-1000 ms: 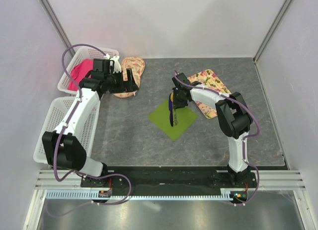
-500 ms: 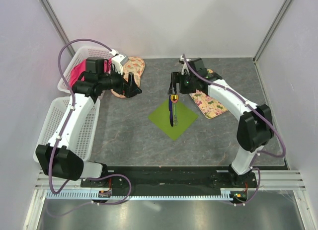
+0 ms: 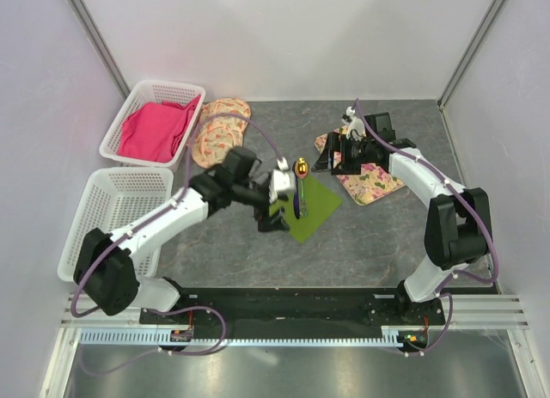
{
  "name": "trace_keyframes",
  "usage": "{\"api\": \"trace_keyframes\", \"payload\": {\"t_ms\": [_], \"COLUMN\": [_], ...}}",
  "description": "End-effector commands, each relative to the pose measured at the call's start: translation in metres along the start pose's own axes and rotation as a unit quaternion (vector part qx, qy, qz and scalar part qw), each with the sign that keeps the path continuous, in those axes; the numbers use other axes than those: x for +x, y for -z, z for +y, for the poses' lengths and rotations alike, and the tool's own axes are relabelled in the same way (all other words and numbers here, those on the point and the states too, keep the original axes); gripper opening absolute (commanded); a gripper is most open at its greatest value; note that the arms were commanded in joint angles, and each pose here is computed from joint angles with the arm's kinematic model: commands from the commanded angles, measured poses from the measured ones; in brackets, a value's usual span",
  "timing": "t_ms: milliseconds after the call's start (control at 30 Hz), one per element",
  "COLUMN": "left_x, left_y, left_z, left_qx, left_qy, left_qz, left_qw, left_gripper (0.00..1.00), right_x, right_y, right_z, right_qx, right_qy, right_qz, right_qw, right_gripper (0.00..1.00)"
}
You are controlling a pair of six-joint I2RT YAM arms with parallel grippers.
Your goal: Place the utensils on the paper napkin and roll it up
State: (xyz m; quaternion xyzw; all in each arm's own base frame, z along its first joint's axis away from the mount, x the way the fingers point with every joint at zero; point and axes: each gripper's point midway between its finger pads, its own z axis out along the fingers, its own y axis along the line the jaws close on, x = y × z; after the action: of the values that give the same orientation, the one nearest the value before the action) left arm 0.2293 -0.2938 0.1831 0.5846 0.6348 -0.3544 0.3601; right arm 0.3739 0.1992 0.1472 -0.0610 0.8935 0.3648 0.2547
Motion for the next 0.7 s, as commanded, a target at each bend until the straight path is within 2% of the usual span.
{"api": "trace_keyframes", "payload": {"t_ms": [0,33,233,333,667], "left_x": [0.005,0.017,0.043,0.06,0.095], "left_y": [-0.029,-0.04,-0.079,-0.09,-0.115], "left_z": [-0.01,-0.011,-0.026,-0.024,-0.014], "left_qx": [0.003,0.01,0.041,0.045,0.05], "left_qy": [-0.187,-0.188,-0.214,-0.222,-0.23], "left_qz": [0.002,0.015,0.036,0.051,0.085], "left_qw": [0.982,0.982,0.975,0.973,0.968], "left_gripper": [0.84,0.74,0.4,0.35,0.37], "right_x": [-0.005,-0.004,-0.001,-0.001,-0.001], "right_y": [0.012,0.012,0.007,0.005,0.001], "right_z": [0.023,0.019,0.011,0.009,0.005], "right_qx": [-0.05,-0.049,-0.051,-0.051,-0.049], "right_qy": [0.023,0.019,0.004,-0.002,-0.01], "right_qz": [-0.016,-0.015,-0.007,-0.005,-0.006], "right_qw": [0.998,0.999,0.999,0.999,0.999], "right_gripper": [0.98,0.98,0.98,0.98,0.98]}}
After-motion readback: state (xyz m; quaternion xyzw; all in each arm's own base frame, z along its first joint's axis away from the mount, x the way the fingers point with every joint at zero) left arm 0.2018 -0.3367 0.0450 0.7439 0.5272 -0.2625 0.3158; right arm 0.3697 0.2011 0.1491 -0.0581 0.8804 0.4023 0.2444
